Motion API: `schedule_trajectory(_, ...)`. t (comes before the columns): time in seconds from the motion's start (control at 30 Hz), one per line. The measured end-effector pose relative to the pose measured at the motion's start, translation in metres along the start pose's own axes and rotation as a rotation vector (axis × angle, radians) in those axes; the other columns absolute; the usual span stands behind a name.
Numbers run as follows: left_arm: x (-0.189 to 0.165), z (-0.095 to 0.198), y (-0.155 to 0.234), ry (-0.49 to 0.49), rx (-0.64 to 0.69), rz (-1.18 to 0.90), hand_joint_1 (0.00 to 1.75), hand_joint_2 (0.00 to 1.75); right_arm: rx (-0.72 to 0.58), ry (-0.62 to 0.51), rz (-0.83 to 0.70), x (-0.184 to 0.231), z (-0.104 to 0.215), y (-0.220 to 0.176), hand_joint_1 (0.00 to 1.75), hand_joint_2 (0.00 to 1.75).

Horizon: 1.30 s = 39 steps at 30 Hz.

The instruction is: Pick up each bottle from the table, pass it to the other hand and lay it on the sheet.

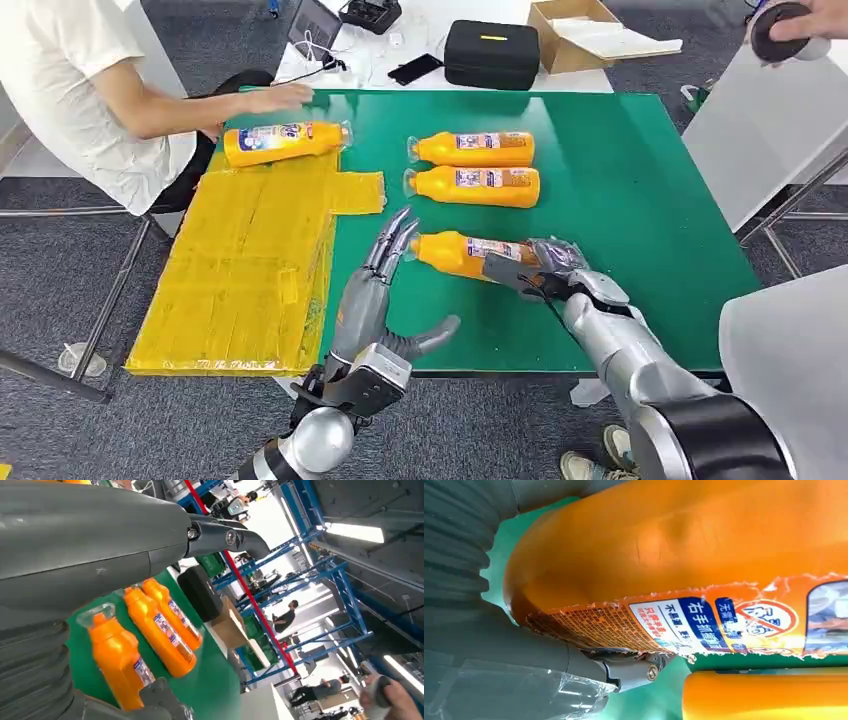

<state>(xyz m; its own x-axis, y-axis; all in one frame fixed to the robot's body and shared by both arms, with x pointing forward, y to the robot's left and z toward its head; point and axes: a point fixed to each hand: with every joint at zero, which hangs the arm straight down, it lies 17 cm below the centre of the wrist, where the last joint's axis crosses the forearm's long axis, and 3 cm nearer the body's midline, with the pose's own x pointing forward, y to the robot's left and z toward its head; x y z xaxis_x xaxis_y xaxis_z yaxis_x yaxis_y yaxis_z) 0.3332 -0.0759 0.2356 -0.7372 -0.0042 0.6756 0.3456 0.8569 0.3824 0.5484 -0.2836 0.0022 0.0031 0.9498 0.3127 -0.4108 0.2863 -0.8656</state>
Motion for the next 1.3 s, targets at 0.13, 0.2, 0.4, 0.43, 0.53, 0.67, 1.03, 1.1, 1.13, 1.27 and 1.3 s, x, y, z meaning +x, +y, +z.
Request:
schedule_trajectory(0.13, 0.0, 0.0, 0.0, -0.003, 0.002, -0.002, 0.0, 1.75, -0.016, -0.05, -0.07, 0.007, 0.001, 0.001, 1.75, 1.75)
schedule_trajectory(0.2, 0.0, 0.002, 0.002, -0.007, 0.007, -0.007, 0.0, 1.75, -0.072, -0.127, -0.14, 0.017, 0.005, -0.001, 1.75, 1.75)
schedule_trajectory(0.4, -0.002, 0.01, 0.006, 0.021, 0.052, 0.013, 0.0, 1.75, -0.255, -0.287, -0.379, 0.054, 0.02, -0.006, 1.69, 1.75)
schedule_trajectory(0.43, -0.007, 0.012, 0.008, 0.049, 0.068, 0.06, 0.0, 1.75, -0.284, -0.309, -0.44, 0.061, 0.023, -0.01, 1.71, 1.75)
schedule_trajectory(0.53, -0.036, 0.023, 0.005, 0.265, 0.112, 0.46, 0.0, 1.75, -0.355, -0.353, -0.618, 0.073, 0.034, -0.015, 1.73, 1.75)
schedule_trajectory(0.67, -0.046, 0.037, 0.017, 0.332, 0.211, 0.634, 0.0, 1.75, -0.405, -0.388, -0.756, 0.082, 0.051, -0.015, 1.68, 1.75)
schedule_trajectory(1.03, -0.053, 0.061, 0.065, 0.333, 0.413, 0.634, 0.0, 1.75, -0.447, -0.533, -0.871, 0.129, 0.09, -0.025, 1.64, 1.75)
schedule_trajectory(1.1, -0.051, 0.06, 0.069, 0.321, 0.421, 0.644, 0.0, 1.75, -0.429, -0.559, -0.853, 0.141, 0.094, -0.021, 1.61, 1.75)
schedule_trajectory(1.13, -0.05, 0.059, 0.071, 0.317, 0.423, 0.645, 0.0, 1.75, -0.422, -0.57, -0.85, 0.147, 0.096, -0.019, 1.55, 1.75)
schedule_trajectory(1.27, -0.049, 0.055, 0.072, 0.314, 0.416, 0.625, 0.0, 1.75, -0.378, -0.626, -0.833, 0.177, 0.101, -0.009, 1.5, 1.75)
schedule_trajectory(1.3, -0.049, 0.054, 0.073, 0.312, 0.412, 0.611, 0.0, 1.75, -0.367, -0.64, -0.827, 0.185, 0.102, -0.006, 1.5, 1.75)
